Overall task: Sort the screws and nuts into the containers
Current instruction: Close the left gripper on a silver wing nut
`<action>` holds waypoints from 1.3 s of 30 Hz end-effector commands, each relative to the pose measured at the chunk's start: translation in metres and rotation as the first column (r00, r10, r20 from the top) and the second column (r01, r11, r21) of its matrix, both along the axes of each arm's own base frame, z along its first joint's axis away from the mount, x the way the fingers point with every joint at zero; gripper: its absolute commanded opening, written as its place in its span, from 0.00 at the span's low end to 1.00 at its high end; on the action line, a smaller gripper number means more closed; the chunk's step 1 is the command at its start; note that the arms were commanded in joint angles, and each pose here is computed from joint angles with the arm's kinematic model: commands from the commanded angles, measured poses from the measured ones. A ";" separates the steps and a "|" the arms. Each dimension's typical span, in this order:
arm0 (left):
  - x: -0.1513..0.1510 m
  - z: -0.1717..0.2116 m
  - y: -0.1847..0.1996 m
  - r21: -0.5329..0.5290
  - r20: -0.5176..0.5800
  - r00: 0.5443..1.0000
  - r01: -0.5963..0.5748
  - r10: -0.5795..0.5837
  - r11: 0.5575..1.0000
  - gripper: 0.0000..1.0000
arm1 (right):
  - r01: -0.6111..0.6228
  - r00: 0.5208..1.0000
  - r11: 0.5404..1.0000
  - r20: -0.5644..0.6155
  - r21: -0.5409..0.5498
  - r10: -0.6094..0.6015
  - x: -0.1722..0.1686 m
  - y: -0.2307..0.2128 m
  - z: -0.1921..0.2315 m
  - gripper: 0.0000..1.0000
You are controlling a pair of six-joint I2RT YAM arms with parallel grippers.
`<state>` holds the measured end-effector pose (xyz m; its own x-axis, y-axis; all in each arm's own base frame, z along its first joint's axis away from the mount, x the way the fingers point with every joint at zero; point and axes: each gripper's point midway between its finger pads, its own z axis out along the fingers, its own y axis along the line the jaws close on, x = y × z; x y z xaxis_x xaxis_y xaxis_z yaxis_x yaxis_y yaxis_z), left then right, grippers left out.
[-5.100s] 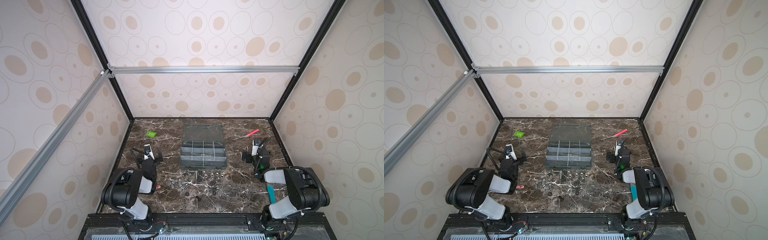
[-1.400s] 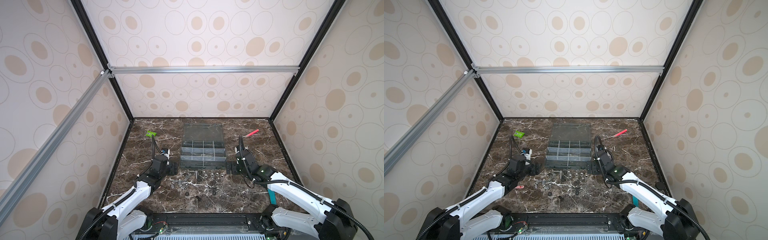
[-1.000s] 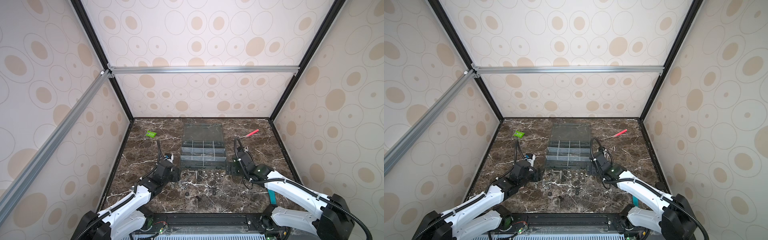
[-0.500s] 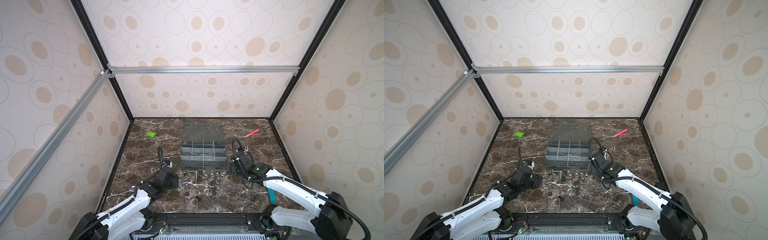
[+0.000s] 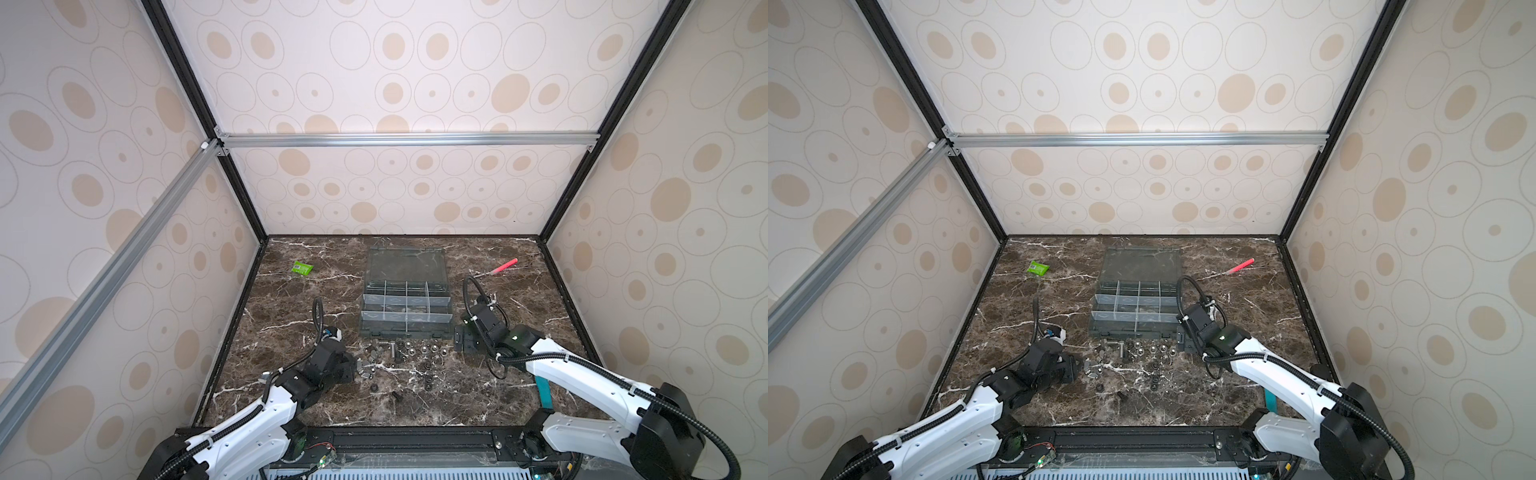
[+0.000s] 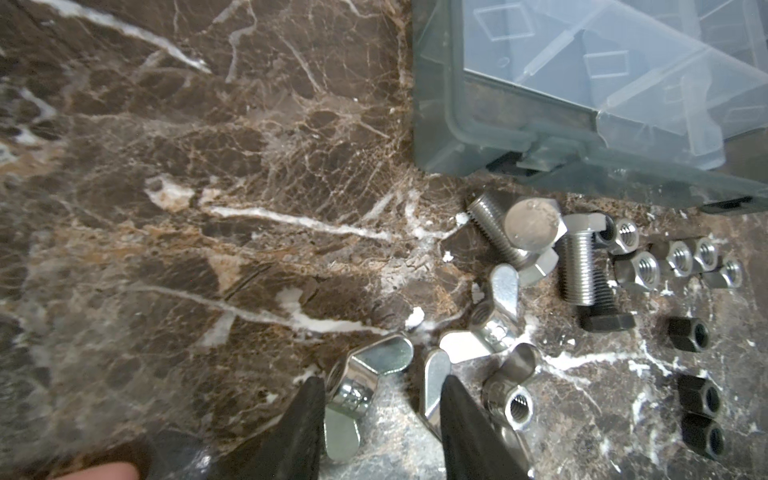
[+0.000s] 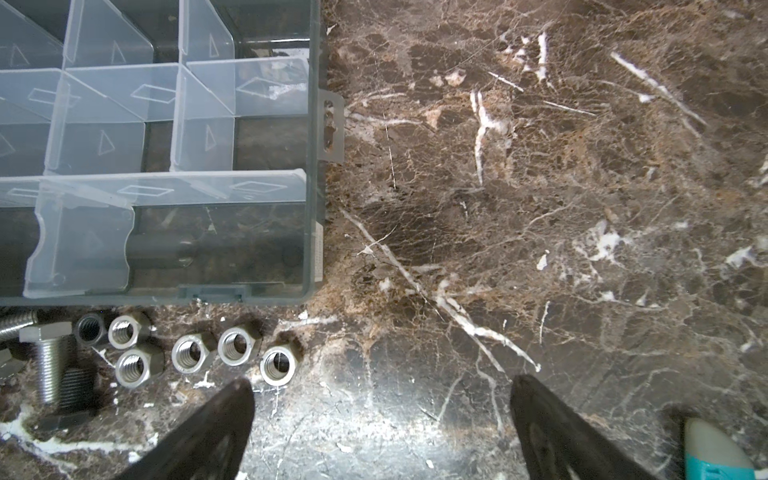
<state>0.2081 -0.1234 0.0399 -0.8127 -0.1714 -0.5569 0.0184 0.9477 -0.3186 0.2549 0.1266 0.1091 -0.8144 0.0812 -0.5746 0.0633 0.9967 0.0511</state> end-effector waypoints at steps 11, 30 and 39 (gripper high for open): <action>-0.013 -0.017 0.000 0.004 -0.050 0.999 0.010 -0.010 1.000 0.45 | 0.043 0.999 0.999 0.001 -0.014 -0.043 -0.006 -0.010 0.006 1.00; -0.004 -0.025 0.007 0.088 -0.029 1.000 0.011 -0.008 0.996 0.36 | 0.089 0.996 0.996 -0.010 -0.017 -0.089 -0.015 -0.020 0.001 1.00; -0.001 -0.029 0.005 0.102 -0.028 0.999 0.027 -0.024 0.994 0.26 | 0.106 0.994 0.994 -0.011 -0.019 -0.106 -0.019 -0.025 0.000 1.00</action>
<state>0.2132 -0.1226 0.0188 -0.8117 -0.1278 -0.5698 0.0303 0.9652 -0.2596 0.2427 0.1103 0.1125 -0.8068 0.1480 -0.5720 0.1412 0.9884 0.0567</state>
